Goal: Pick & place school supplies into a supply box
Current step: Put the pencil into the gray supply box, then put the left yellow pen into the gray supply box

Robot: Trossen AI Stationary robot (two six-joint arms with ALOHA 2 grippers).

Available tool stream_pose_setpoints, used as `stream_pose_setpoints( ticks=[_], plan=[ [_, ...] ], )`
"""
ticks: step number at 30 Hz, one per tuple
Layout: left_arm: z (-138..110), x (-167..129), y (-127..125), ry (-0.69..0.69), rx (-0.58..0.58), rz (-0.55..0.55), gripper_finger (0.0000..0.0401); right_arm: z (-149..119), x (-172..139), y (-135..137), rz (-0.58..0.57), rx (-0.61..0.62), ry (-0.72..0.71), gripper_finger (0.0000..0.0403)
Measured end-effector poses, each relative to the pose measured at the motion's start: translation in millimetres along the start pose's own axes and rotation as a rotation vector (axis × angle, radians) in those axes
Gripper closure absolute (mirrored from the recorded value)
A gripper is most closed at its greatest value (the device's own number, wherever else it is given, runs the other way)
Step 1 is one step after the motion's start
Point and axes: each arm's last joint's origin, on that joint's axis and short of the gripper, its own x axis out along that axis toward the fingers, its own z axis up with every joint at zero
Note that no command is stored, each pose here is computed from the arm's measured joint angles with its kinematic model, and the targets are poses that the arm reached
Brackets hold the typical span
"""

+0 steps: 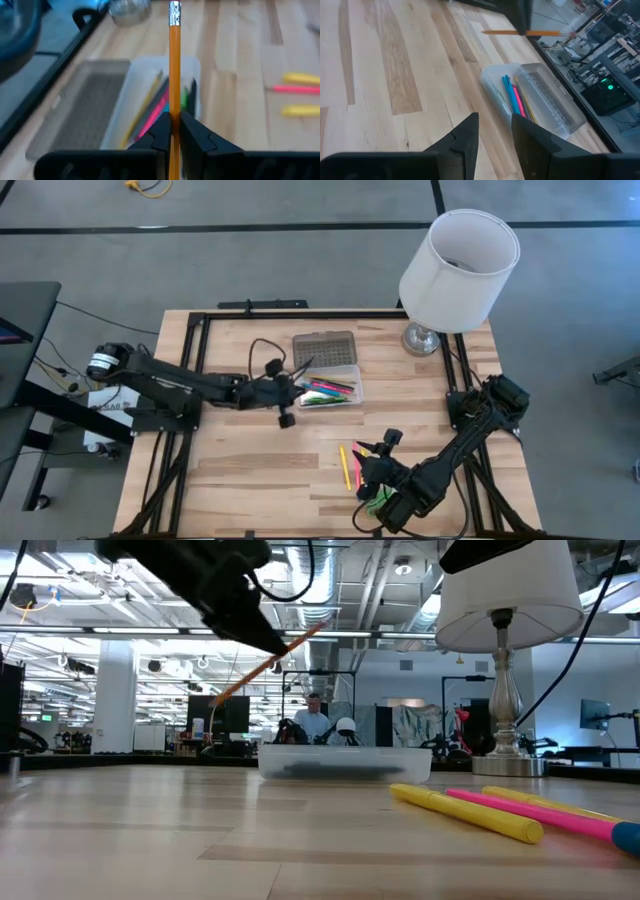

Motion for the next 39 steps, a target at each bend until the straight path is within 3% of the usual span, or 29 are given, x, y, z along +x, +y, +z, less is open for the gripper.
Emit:
stream_pose_setpoints(
  ticks=[7, 15, 26, 39],
  plan=[
    [-2, 44, 15, -0.079, -0.003, -0.002, 0.0386, 0, 0, 0, 0.0, -0.001, 0.0, 0.0291],
    [-17, 82, 37, -0.077, -0.058, 0.012, 0.0386, -1, 0, 0, 0.015, -0.006, 0.019, 0.0291],
    [-32, 100, 43, -0.029, -0.077, -0.004, 0.0383, -1, 0, 1, 0.023, -0.004, 0.027, 0.0291],
    [-33, 100, 41, -0.026, -0.06, -0.024, 0.028, -1, 0, 1, 0.031, -0.004, 0.036, 0.0291]
  ],
)
